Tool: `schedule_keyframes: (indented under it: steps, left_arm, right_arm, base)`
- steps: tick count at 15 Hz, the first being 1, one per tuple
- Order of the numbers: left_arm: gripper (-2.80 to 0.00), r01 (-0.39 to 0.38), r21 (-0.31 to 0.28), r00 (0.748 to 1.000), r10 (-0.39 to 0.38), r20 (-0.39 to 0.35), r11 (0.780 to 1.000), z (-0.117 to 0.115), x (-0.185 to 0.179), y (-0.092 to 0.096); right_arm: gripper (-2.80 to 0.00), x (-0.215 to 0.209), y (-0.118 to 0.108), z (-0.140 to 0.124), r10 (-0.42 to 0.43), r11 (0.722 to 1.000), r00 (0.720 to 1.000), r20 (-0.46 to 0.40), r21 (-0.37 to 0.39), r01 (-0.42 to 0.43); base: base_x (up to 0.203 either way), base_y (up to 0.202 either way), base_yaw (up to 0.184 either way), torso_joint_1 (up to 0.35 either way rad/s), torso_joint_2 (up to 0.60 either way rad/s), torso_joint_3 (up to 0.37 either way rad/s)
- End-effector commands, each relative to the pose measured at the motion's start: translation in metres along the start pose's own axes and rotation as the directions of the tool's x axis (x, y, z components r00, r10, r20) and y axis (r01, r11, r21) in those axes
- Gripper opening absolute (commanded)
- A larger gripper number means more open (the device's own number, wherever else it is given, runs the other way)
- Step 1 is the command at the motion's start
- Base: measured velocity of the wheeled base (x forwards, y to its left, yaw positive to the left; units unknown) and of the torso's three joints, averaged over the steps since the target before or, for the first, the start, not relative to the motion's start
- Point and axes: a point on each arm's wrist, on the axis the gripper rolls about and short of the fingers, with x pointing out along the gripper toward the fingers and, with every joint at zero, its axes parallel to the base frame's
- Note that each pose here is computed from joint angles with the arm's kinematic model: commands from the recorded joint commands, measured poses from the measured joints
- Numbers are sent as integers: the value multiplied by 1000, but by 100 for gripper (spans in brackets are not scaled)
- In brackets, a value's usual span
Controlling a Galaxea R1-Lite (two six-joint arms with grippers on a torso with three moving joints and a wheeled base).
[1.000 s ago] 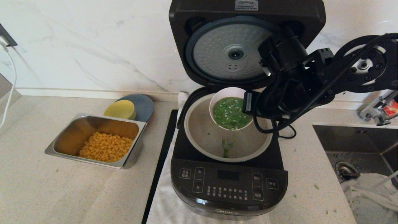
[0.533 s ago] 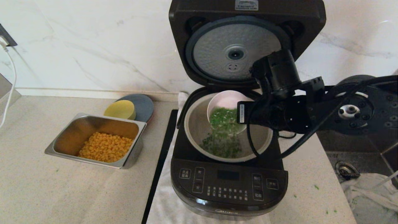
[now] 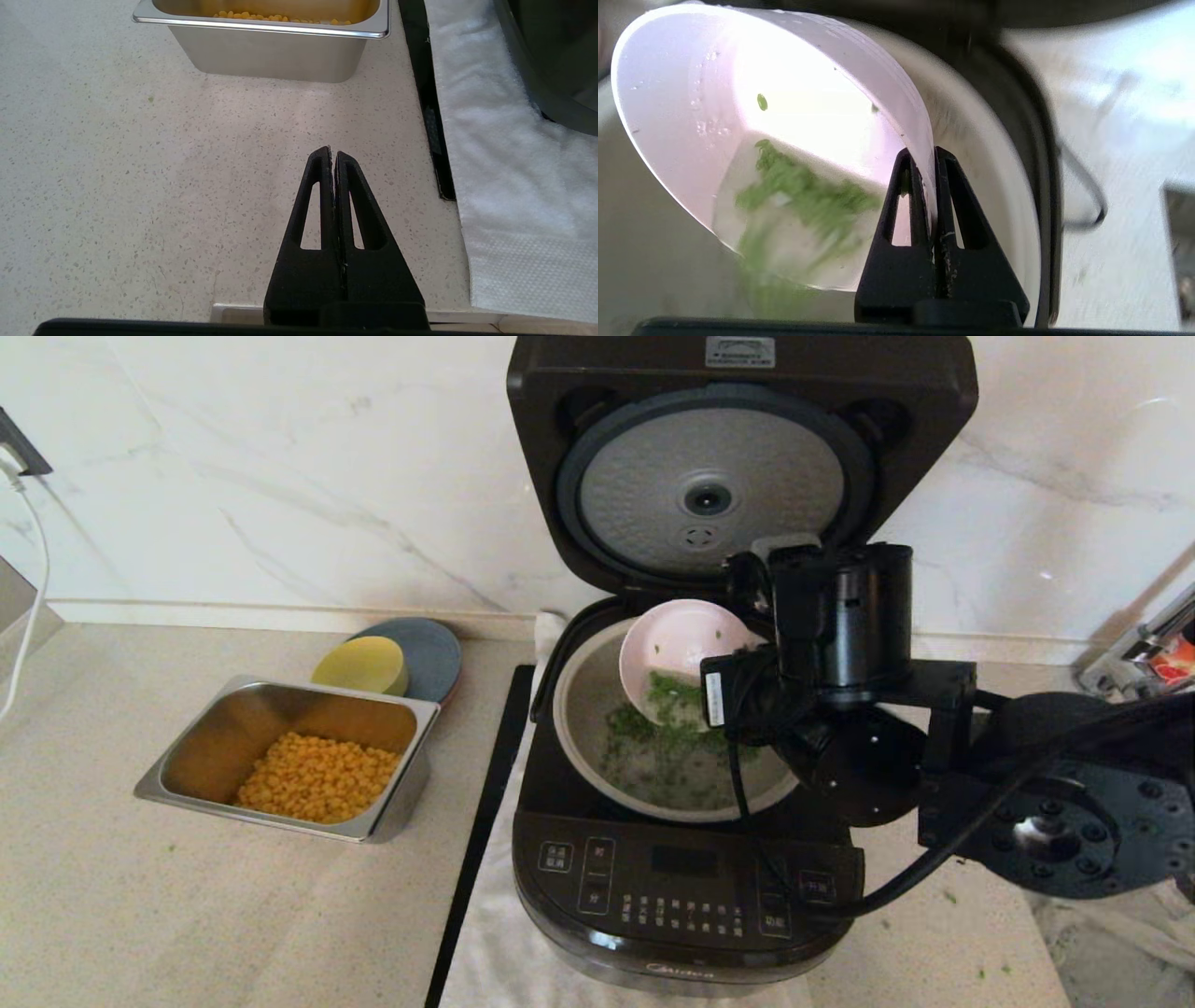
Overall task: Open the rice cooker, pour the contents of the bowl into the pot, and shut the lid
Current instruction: Pour the water from the bowl into the rice cooker
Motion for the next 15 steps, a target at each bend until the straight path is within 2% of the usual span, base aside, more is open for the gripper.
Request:
schedule_keyframes:
  steps: [1, 3, 5, 9, 11, 15]
  left_arm:
    - [-280, 0, 1, 1000, 0, 1, 1000, 0, 0, 0]
    - [-280, 0, 1, 1000, 0, 1, 1000, 0, 0, 0]
    - [-280, 0, 1, 1000, 0, 1, 1000, 0, 0, 0]
    - [-280, 0, 1, 1000, 0, 1, 1000, 0, 0, 0]
    - [-280, 0, 1, 1000, 0, 1, 1000, 0, 0, 0]
    - [-280, 0, 1, 1000, 0, 1, 1000, 0, 0, 0]
  right_arm:
    - [-280, 1, 4, -3, -21, 1000, 992, 127, 2, 21]
    - [-280, 1, 5, -4, -49, 999, 973, 226, -2, 50]
    - [-280, -1, 5, -2, -82, 996, 942, 324, 2, 86]
    - [-280, 1, 12, -16, -126, 991, 892, 434, 13, 133]
    - [-280, 0, 13, -17, -133, 990, 880, 455, 16, 141]
    - [-280, -10, 16, -11, -117, 993, 878, 463, 25, 120]
  base:
    - [0, 0, 0, 0, 0, 0]
    - [0, 0, 0, 0, 0, 0]
    - [0, 0, 0, 0, 0, 0]
    - [0, 0, 0, 0, 0, 0]
    - [0, 0, 0, 0, 0, 0]
    - [0, 0, 0, 0, 0, 0]
